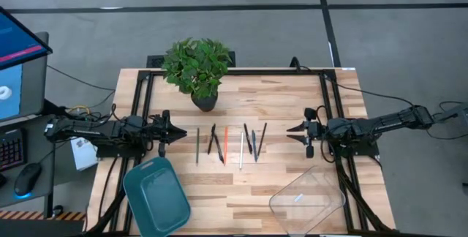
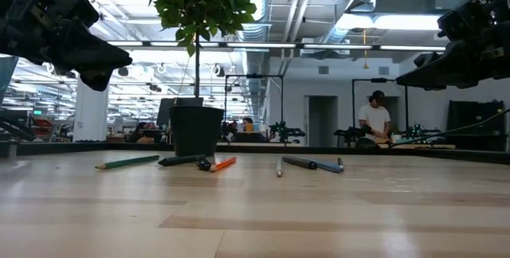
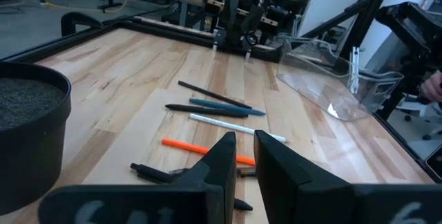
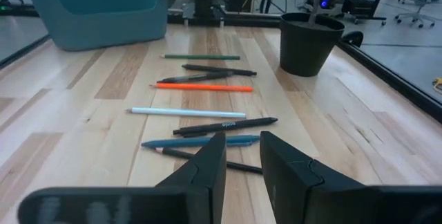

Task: Sort pens & pencils
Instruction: Put the black pencil into the transparent bin

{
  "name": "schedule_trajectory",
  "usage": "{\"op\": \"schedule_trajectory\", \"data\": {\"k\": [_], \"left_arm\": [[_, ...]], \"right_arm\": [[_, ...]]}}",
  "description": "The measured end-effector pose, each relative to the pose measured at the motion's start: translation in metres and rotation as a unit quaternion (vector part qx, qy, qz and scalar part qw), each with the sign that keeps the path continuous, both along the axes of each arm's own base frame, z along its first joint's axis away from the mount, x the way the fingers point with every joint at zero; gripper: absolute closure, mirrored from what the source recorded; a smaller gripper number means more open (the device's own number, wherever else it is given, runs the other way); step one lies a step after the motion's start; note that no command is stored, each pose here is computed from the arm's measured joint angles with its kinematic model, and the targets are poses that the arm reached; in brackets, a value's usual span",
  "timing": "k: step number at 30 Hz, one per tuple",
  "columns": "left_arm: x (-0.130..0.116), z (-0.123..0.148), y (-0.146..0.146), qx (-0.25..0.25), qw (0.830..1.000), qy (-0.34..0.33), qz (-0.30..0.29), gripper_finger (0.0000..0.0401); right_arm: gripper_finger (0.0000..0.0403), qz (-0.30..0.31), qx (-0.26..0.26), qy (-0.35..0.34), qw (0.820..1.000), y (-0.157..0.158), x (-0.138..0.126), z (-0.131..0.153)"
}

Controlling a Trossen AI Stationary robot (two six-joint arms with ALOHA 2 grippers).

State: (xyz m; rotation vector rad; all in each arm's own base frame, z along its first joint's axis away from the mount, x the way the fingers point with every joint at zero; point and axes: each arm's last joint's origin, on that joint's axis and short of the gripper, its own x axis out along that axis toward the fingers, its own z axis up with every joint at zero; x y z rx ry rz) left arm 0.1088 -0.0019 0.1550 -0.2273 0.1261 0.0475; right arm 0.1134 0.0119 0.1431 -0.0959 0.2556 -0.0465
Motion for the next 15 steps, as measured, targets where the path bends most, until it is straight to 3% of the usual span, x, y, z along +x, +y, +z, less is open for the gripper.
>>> {"op": "schedule_trajectory", "data": {"k": [7, 15], "left_arm": [[0.000, 0.006, 0.003, 0.012, 0.998, -0.018, 0.051, 0.0358], [-0.002, 0.035, 0.008, 0.051, 0.987, -0.083, 0.130, 0.0358]], "right_arm": [[0.0290, -0.015, 0.028, -0.057, 0.998, -0.002, 0.003, 0.019], [0.0290, -0.071, 0.008, -0.141, 0.987, -0.012, 0.004, 0.047]]}}
